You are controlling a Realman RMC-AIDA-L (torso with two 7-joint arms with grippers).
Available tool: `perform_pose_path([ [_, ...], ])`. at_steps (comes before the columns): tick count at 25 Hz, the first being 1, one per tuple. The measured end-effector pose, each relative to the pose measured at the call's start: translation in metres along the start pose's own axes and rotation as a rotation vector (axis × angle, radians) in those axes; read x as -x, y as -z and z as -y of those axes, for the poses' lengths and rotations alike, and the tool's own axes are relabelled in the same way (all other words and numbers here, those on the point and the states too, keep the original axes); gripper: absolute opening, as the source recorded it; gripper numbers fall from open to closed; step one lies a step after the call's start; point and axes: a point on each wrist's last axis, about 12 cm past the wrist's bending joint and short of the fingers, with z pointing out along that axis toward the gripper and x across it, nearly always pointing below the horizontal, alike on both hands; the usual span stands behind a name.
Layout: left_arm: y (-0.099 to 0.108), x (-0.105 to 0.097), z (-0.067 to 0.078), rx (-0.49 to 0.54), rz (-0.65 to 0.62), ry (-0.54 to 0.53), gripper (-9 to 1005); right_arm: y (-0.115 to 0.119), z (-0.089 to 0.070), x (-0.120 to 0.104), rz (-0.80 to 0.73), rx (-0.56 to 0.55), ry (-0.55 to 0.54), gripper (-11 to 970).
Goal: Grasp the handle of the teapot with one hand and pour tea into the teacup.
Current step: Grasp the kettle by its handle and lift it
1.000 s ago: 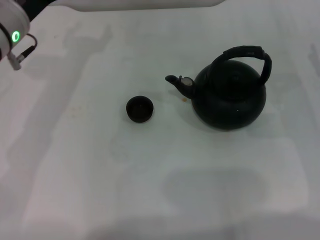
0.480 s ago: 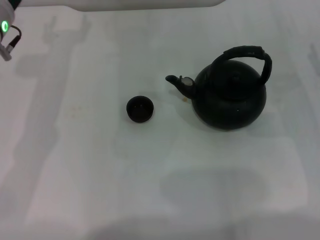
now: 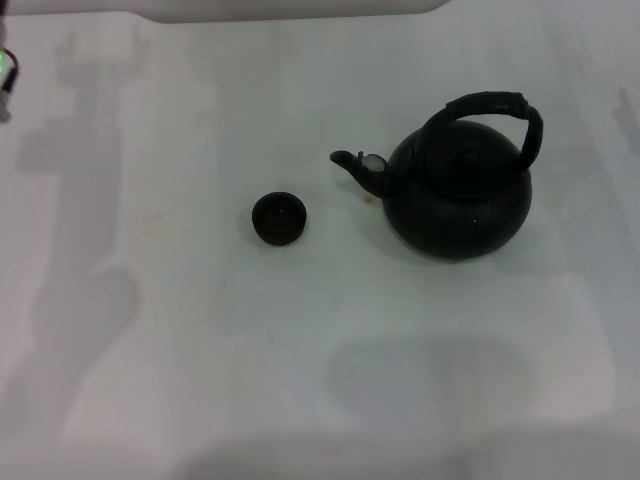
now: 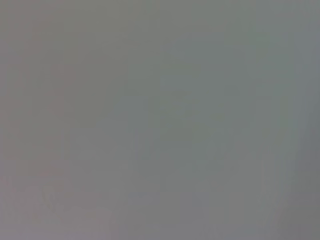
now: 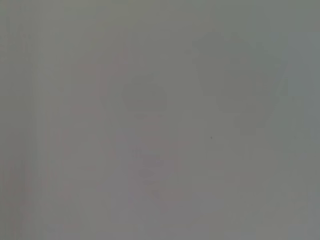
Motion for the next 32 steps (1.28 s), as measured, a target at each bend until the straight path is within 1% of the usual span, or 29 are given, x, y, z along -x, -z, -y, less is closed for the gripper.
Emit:
perform_pose_path([
  [1, 0.005, -0.004, 0.001, 0.002, 0.036, -0.004, 879, 0.0, 0.0, 0.0, -0.001, -0.001, 0.0, 872],
  [3, 0.014, -0.012, 0.002, 0.004, 0.098, 0.024, 879, 0.0, 0.0, 0.0, -0.001, -0.001, -0.001, 872],
  [5, 0.022, -0.02, 0.0, 0.007, 0.152, 0.063, 879, 0.001, 0.0, 0.0, -0.002, -0.002, -0.002, 872],
  [7, 0.027, -0.027, -0.003, 0.008, 0.163, 0.07, 880, 0.001, 0.001, -0.001, -0.003, -0.004, -0.004, 872],
  [11, 0.035, -0.041, -0.01, 0.011, 0.133, 0.071, 880, 0.003, 0.002, 0.001, 0.012, -0.012, -0.022, 872],
  [13, 0.04, -0.049, -0.013, 0.015, 0.117, 0.068, 880, 0.006, 0.002, 0.005, 0.053, -0.006, -0.067, 872],
  [14, 0.04, -0.049, -0.013, 0.015, 0.117, 0.068, 880, 0.008, 0.002, 0.008, 0.081, 0.005, -0.108, 872],
  [15, 0.051, -0.058, -0.016, 0.008, 0.119, 0.044, 879, 0.013, 0.003, 0.01, 0.11, 0.026, -0.2, 872],
  [16, 0.051, -0.058, -0.016, 0.008, 0.119, 0.044, 879, 0.013, 0.003, 0.01, 0.11, 0.026, -0.2, 872],
  [20, 0.065, -0.064, -0.019, -0.004, 0.149, 0.004, 879, 0.029, 0.005, 0.005, 0.088, 0.046, -0.39, 871],
  [21, 0.067, -0.065, -0.02, -0.007, 0.162, -0.007, 879, 0.033, 0.005, 0.003, 0.078, 0.05, -0.405, 871],
  [22, 0.069, -0.065, -0.021, -0.011, 0.17, -0.016, 879, 0.037, 0.003, 0.001, 0.064, 0.064, -0.417, 871],
  [26, 0.071, -0.066, -0.024, -0.013, 0.184, -0.036, 878, 0.054, -0.011, -0.004, 0.026, 0.208, -0.381, 871],
  [32, 0.071, -0.069, -0.026, -0.012, 0.172, -0.036, 879, 0.067, -0.031, -0.007, -0.022, 0.393, -0.349, 871],
])
